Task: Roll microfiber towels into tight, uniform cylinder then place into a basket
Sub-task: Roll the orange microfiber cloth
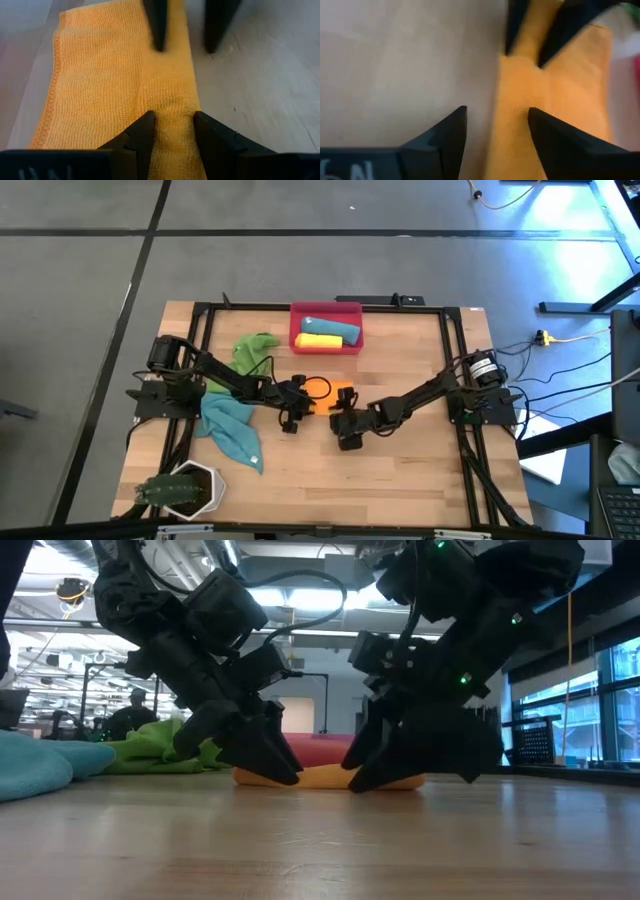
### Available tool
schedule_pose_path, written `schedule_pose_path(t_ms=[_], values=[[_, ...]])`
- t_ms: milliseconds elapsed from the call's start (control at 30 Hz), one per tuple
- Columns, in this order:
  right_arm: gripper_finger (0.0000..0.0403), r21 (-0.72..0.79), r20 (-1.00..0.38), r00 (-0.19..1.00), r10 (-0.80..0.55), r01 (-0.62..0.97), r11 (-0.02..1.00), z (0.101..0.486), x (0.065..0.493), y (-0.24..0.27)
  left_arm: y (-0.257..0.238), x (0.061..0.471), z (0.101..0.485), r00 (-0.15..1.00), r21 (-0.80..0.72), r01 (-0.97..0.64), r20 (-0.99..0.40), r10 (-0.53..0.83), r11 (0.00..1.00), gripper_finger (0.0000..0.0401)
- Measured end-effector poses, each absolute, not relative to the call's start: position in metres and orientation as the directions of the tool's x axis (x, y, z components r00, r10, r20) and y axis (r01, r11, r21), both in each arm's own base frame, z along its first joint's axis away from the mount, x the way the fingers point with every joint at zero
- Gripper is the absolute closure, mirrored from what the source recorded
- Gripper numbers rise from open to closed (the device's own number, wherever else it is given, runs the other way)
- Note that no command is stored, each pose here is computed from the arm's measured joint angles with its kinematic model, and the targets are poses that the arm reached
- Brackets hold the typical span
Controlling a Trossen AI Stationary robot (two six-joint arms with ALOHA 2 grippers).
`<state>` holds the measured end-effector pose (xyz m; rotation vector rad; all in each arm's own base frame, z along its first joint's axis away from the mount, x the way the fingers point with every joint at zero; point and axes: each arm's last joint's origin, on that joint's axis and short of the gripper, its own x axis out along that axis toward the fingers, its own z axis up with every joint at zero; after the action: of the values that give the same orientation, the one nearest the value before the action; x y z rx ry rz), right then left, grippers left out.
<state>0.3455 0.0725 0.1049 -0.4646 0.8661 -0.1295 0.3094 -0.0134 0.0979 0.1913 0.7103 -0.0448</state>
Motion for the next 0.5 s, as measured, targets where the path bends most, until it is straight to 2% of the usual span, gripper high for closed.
schedule_pose_path(t_ms=[133,500], values=[[0.021,-0.517,-0.686,0.631,-0.363,-0.072,0.853,0.1038,0.3442,0.0693,-0.0135,0.3094,0.0979,0.758,0.159,0.106,-0.652,0.024,0.982,0.027],[0.0234,-0.524,-0.694,0.616,-0.373,-0.077,0.848,0.103,0.3439,0.0646,-0.0142,0.3093,0.0978,0.757,0.144,0.124,-0.653,0.0,0.982,0.027]])
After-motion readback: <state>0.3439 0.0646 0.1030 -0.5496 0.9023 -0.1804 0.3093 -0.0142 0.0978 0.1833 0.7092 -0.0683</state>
